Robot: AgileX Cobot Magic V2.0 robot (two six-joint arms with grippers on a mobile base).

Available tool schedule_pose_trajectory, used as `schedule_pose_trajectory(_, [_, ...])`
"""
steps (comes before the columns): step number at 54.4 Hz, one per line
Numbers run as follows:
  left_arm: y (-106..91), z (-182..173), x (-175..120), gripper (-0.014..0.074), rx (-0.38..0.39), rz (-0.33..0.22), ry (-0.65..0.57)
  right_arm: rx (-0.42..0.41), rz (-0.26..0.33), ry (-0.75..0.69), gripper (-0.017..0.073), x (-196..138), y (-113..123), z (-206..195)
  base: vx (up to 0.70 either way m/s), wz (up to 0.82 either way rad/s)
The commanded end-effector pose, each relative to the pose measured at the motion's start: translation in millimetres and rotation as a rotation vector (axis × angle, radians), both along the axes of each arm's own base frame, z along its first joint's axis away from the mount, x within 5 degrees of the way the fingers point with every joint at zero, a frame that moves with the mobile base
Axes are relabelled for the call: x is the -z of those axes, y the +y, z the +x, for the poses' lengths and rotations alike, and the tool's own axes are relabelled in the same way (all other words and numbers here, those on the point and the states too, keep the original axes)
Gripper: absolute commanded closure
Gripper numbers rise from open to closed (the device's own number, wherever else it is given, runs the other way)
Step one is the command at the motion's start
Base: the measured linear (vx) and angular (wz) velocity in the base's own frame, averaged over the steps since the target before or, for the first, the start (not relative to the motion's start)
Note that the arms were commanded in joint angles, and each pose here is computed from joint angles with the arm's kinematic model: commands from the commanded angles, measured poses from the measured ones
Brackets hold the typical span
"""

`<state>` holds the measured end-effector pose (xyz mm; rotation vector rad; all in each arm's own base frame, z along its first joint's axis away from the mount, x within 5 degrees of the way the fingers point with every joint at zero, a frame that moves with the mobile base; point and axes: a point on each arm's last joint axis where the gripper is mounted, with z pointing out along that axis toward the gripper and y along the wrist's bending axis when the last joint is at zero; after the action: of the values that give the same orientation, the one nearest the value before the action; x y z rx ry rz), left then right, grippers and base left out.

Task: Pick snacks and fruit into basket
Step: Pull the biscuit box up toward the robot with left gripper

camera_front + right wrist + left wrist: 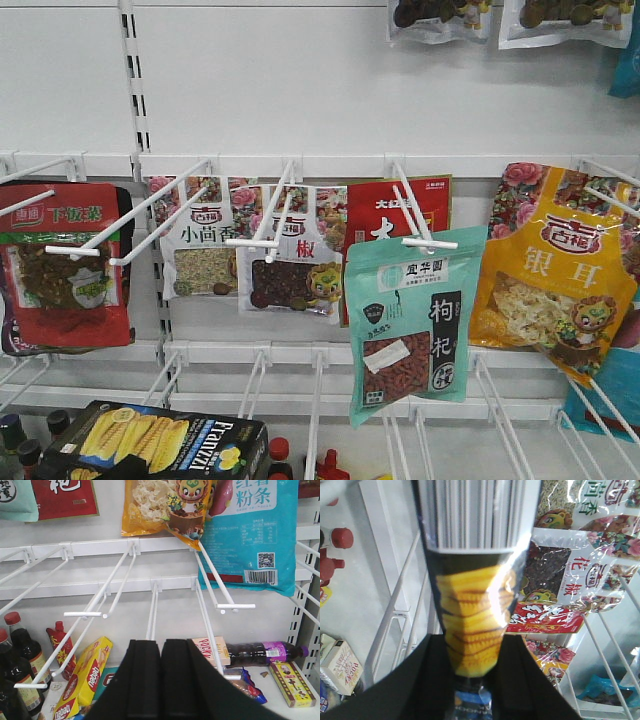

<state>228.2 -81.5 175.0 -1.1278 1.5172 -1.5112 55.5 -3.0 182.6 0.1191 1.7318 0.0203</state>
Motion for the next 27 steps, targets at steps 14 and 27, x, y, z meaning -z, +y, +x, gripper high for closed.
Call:
schedule_pose_trajectory(14, [-3.1, -7.2, -46.3, 0.0594, 0.045, -0.093, -0.348, 0.001, -0.017, -0.059, 0.0568, -4.3, -0.3, 2.1, 0.00, 0.00])
schedule_pose_trajectory(27, [-4.7, -11.0, -51.5, 0.0594, 0.069, -0.052, -0.390, 0.001, -0.017, -0.059, 0.0568, -4.3, -0.3, 2.1, 0.00, 0.00])
